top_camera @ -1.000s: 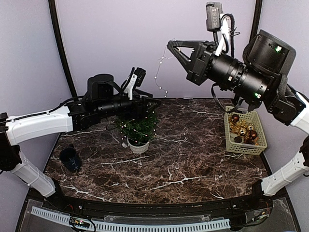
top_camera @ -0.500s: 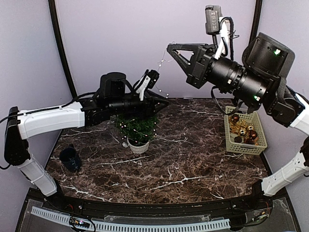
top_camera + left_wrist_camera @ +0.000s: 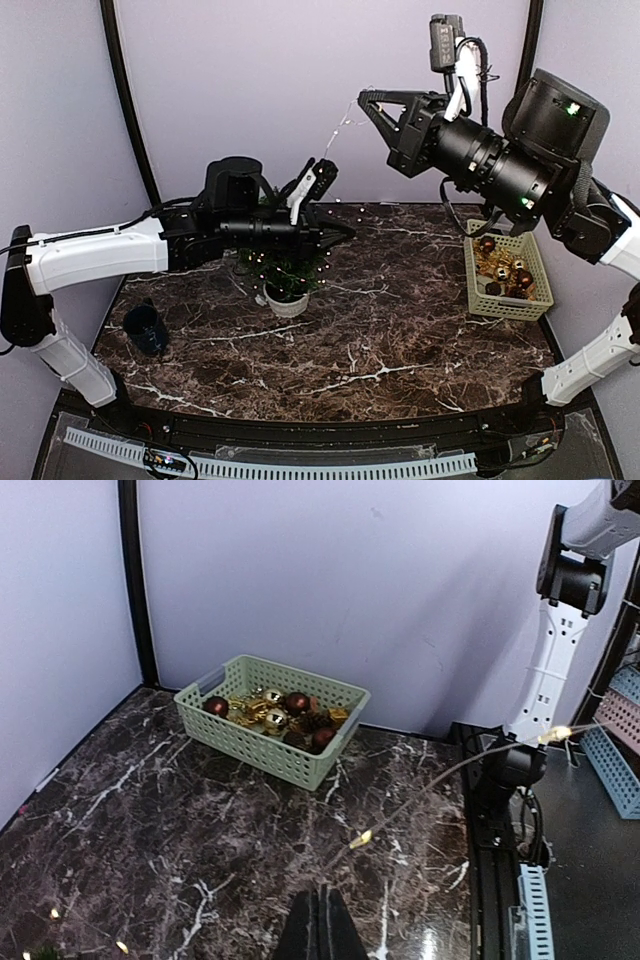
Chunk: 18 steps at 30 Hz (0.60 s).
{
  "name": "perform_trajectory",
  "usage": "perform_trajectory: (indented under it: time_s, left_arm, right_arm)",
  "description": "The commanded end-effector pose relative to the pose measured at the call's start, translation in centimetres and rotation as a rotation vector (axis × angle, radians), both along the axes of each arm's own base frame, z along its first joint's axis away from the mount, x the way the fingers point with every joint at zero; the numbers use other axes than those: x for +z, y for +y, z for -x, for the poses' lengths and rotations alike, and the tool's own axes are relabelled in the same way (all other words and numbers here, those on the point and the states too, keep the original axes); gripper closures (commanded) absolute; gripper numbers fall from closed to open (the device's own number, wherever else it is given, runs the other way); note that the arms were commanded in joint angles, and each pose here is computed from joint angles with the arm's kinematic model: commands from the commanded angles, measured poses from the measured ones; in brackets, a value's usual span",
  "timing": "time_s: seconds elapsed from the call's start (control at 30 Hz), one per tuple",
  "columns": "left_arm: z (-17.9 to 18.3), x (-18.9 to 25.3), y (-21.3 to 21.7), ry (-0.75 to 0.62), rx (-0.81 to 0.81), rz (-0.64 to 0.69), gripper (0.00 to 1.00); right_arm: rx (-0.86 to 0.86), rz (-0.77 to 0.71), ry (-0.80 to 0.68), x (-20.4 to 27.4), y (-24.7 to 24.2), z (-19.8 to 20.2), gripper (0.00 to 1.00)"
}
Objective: Decorate the small christmas tree
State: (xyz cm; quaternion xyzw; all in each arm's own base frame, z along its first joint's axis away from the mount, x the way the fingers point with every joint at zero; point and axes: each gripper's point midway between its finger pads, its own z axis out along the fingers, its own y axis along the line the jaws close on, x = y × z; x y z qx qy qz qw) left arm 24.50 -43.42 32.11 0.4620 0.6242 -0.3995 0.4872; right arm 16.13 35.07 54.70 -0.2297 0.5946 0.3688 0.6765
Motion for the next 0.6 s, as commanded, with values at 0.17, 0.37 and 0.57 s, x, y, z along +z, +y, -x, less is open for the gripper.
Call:
perform_trajectory:
  time_s: [0.17, 0.37, 0.57]
  left_arm:
    - [6.6, 0.0, 4.2, 0.191, -0.134, 0.005, 1.0]
    - [7.9, -0.4, 7.2, 0.234, -0.078, -0.025, 1.0]
    - [7.5, 0.0, 10.9, 0.22, 0.075, -0.06, 1.0]
  right_arm:
    - [-0.024, 0.04, 0.023, -1.2, 1.9, -1.0, 1.0]
    - [-0.017, 0.065, 0.044, -2.4, 3.4, -1.5, 1.0]
    - [0.002, 0.072, 0.056, -2.9, 4.6, -1.6, 1.0]
